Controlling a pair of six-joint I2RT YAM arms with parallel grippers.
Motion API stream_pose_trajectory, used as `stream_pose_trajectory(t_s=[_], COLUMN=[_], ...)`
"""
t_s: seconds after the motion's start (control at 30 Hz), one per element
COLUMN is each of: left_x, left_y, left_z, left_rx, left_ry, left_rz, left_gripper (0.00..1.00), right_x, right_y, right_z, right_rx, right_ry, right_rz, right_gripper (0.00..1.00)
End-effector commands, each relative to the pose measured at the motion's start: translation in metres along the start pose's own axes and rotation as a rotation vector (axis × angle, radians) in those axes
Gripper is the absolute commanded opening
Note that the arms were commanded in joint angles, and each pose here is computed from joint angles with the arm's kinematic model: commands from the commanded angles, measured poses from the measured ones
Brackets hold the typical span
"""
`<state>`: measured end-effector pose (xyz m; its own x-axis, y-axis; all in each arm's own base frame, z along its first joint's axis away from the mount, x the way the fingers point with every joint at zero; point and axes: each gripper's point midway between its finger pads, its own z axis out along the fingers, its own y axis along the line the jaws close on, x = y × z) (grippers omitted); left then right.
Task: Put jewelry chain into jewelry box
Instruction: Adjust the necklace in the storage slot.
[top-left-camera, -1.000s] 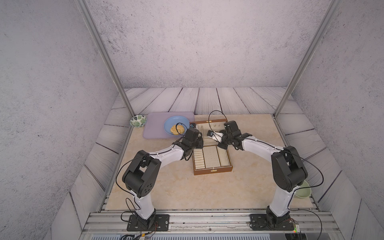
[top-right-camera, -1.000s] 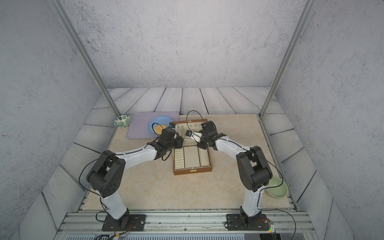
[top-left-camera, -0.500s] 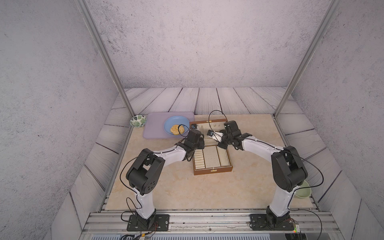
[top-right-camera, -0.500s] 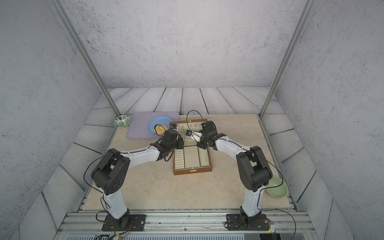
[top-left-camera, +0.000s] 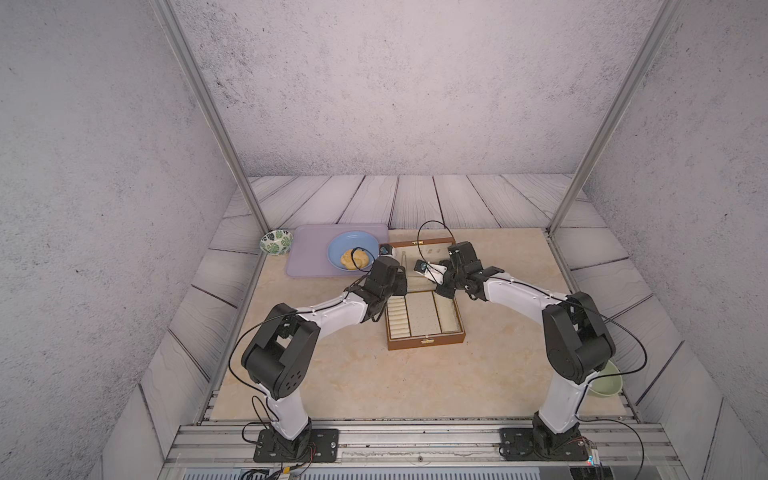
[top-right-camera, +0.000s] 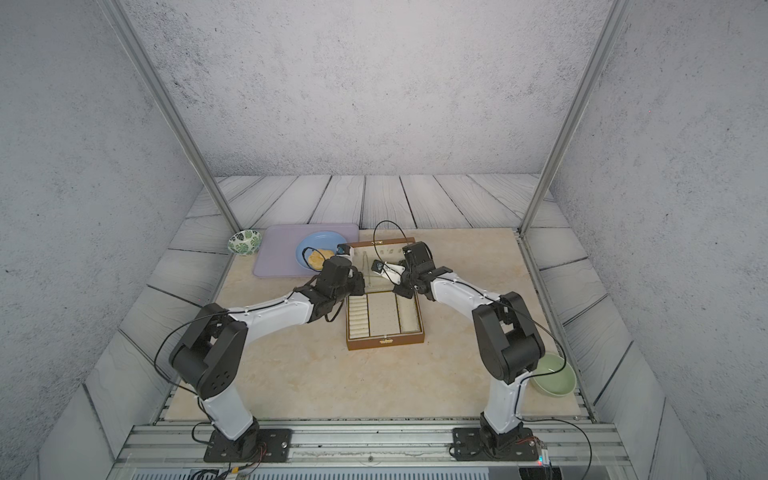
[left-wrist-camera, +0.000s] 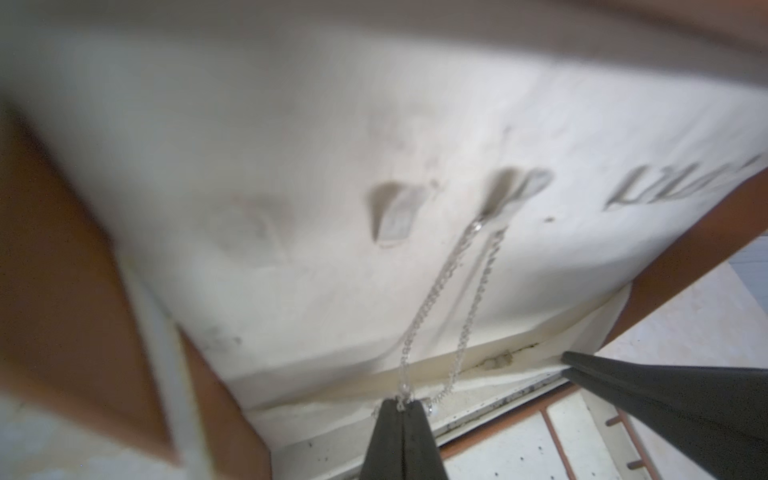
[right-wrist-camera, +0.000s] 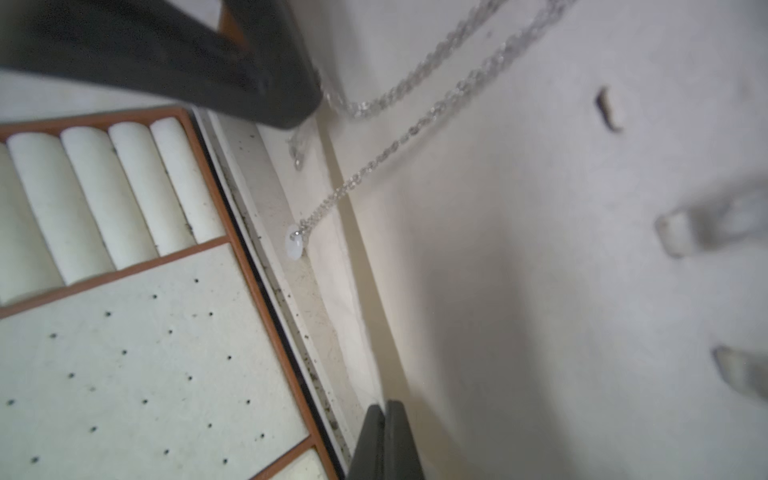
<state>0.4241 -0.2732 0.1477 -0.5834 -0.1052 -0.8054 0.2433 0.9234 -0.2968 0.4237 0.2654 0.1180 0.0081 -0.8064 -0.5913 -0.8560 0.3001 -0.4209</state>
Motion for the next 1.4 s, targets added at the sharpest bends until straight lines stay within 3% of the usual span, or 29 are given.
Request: stream_pose_trajectory(t_s=[0.0, 0.23, 0.53, 0.73, 1.23, 1.3, 1.37], left_x=[-0.022, -0.028, -0.011, -0.010, -0.045, -0.044, -0.043], left_y=[-0.007, -0.007, -0.002, 0.002, 0.020, 0.023, 0.026], left_z=[-0.014, -0.007, 0.013, 0.008, -0.062, -0.072, -0.082], left_rx=[0.014, -0.007, -0.028, -0.044, -0.143, -0.149, -0.154], left_ry=[-0.064, -0.061, -0.010, -0.001, -0.085, -0.080, -0.077], left_rz=[0.017, 0.032, 0.037, 0.026, -0.042, -0.048, -0.054], left_gripper=[0.00, 0.00, 0.00, 0.27, 0.45, 0.48, 0.49], right_x=[0.005, 0.004, 0.005, 0.004, 0.001, -0.004, -0.011], right_y=[0.018, 0.018, 0.018, 0.019, 0.006, 0.000, -0.007], right_z=[0.003, 0.004, 0.003, 0.003, 0.001, -0.002, -0.008], right_rx=[-0.057, -0.061, -0.060, -0.061, -0.012, 0.014, 0.044], right_ry=[0.006, 0.002, 0.004, 0.004, 0.004, -0.010, -0.031], right_rz=[0.021, 0.025, 0.021, 0.020, 0.034, 0.051, 0.068], right_gripper=[0.00, 0.00, 0.00, 0.00, 0.00, 0.23, 0.39])
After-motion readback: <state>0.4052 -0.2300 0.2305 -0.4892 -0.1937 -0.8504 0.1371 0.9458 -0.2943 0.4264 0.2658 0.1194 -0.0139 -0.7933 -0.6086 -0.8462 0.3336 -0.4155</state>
